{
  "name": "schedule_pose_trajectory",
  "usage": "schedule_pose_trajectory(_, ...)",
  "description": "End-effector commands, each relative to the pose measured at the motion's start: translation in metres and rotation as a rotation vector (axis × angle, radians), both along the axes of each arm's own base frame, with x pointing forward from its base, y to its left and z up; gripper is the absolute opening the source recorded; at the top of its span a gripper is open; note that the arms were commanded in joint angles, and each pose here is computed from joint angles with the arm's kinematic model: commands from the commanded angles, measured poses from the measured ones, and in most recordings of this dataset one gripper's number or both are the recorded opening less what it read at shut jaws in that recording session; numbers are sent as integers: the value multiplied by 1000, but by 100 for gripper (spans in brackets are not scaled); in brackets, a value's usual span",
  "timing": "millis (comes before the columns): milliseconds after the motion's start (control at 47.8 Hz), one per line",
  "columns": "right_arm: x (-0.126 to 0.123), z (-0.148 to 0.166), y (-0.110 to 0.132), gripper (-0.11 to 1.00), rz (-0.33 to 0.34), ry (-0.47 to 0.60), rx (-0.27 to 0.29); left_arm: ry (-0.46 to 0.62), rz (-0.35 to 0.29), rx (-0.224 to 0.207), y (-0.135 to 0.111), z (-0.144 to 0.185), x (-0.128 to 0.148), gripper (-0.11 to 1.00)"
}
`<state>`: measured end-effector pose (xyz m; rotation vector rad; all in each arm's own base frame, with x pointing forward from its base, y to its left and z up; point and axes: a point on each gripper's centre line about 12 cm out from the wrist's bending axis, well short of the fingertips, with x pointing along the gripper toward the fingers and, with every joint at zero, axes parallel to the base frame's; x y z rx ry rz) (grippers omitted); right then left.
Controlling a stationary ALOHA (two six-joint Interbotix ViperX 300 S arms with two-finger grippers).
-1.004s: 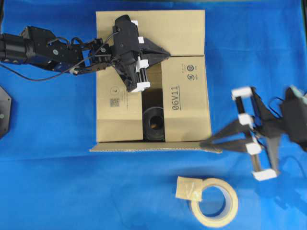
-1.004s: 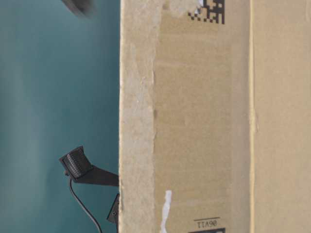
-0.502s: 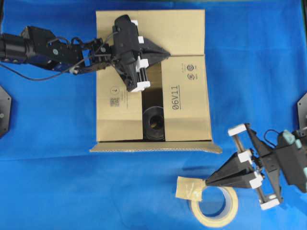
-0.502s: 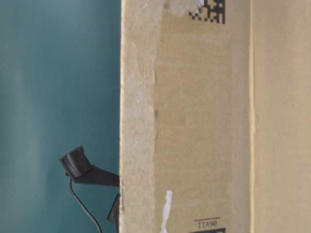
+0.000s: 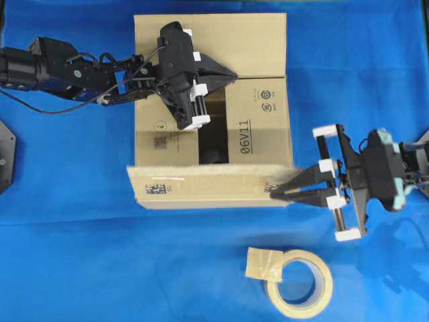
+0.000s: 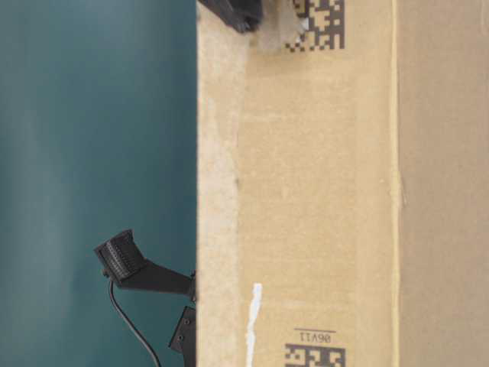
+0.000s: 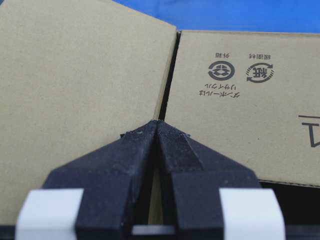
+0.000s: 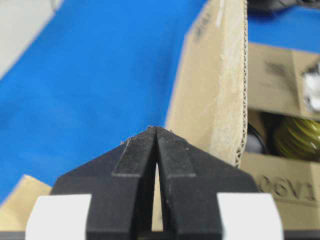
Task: Close the cardboard box.
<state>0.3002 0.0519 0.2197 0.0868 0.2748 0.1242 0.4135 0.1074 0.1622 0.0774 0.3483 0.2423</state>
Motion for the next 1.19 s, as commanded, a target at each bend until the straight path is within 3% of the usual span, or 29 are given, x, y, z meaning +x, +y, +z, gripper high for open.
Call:
schedule_pose_trajectory(0,3,1,-12,0,-45,16,14,-19,-5,5,-2,7,1,0)
schedule_pose_trajectory(335,12,-41,-39,0,-160,187,43,-18,-7,0,-3,6,1,0)
schedule_pose_trajectory(795,16,-56,-40,0,-185,234,64,-24,-7,-12,-5,10,1,0)
schedule_pose_trajectory(1171,17,-55,-40,0,-186,228,64,-95,-22,21,-10,76,-6,0)
